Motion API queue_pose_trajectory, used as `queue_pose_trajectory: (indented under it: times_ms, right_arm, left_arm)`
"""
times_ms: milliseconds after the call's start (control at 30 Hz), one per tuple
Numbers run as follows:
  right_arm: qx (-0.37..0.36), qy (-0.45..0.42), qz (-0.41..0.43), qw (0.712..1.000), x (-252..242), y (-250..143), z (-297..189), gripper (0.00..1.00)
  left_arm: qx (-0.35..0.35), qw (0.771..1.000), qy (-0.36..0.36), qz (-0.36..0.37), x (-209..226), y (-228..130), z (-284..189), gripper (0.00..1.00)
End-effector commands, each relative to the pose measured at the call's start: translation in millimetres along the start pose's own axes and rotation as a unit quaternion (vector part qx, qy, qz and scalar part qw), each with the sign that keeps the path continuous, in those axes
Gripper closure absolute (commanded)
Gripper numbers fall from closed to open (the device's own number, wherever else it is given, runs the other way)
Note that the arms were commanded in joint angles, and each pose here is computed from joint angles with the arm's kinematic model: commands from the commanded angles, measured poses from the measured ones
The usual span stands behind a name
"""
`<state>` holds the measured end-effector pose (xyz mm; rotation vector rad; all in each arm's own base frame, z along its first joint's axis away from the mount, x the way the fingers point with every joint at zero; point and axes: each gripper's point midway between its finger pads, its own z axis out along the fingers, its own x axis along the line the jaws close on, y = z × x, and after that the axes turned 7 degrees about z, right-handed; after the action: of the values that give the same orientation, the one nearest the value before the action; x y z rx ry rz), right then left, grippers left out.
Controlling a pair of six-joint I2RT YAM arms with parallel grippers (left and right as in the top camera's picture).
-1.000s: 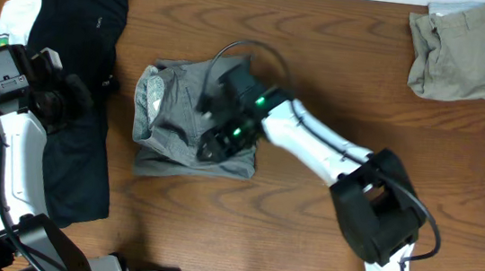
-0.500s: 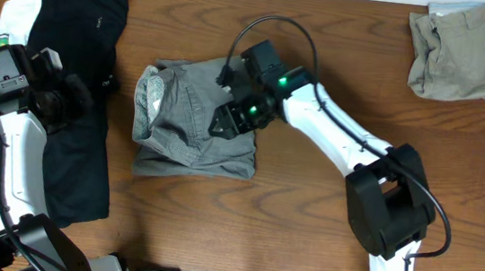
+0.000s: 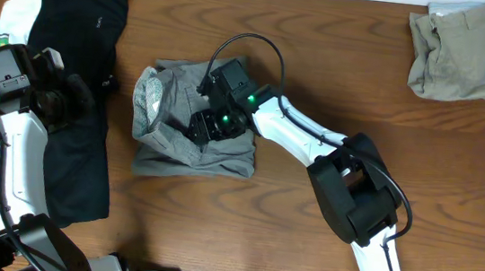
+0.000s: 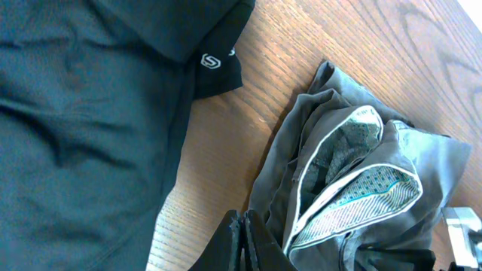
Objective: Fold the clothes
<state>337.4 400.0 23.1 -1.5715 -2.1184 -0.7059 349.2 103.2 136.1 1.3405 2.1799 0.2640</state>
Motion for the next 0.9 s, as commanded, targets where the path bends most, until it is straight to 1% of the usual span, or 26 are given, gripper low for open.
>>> queue_pose_trajectory:
  times_ms: [0,133,300,400,500,733,867]
  right_arm:
    - [-0.046,-0.062,0.079,0.994,-43.0,24.1,-3.3,0.37]
    - [-0.077,-0.079,0.101,0.989,-69.4,46.3,-21.3,0.37]
    - [-0.097,-0.102,0.14,0.98,-113.0,61.9,-46.4,0.36]
    - [-0.107,-0.098,0.164,0.976,-134.5,70.6,-61.9,0.36]
    - [-0.106,-0.086,0.163,0.977,-144.1,75.3,-72.5,0.37]
    - [-0.117,-0.191,0.174,0.959,-202.3,72.1,-103.9,0.34]
    - [-0.122,-0.21,0.19,0.951,-225.6,72.8,-122.1,0.35]
  left_arm:
    - [0.011,1.0,0.004,-0.008,2.8,-5.6,4.5,0.94]
    - [0.013,1.0,0.005,-0.009,3.1,-7.1,5.1,0.94]
    - [0.016,1.0,0.005,-0.01,3.5,-9.4,6.5,0.94]
    - [0.021,1.0,0.002,-0.004,-0.9,-12.8,9.2,0.94]
    - [0.026,1.0,-0.003,0.007,-8.5,-15.6,13.1,0.94]
    - [0.042,0.999,-0.015,0.029,-24.7,-21.6,28.8,0.94]
    - [0.064,0.997,-0.017,0.034,-28.6,-30.5,41.7,0.94]
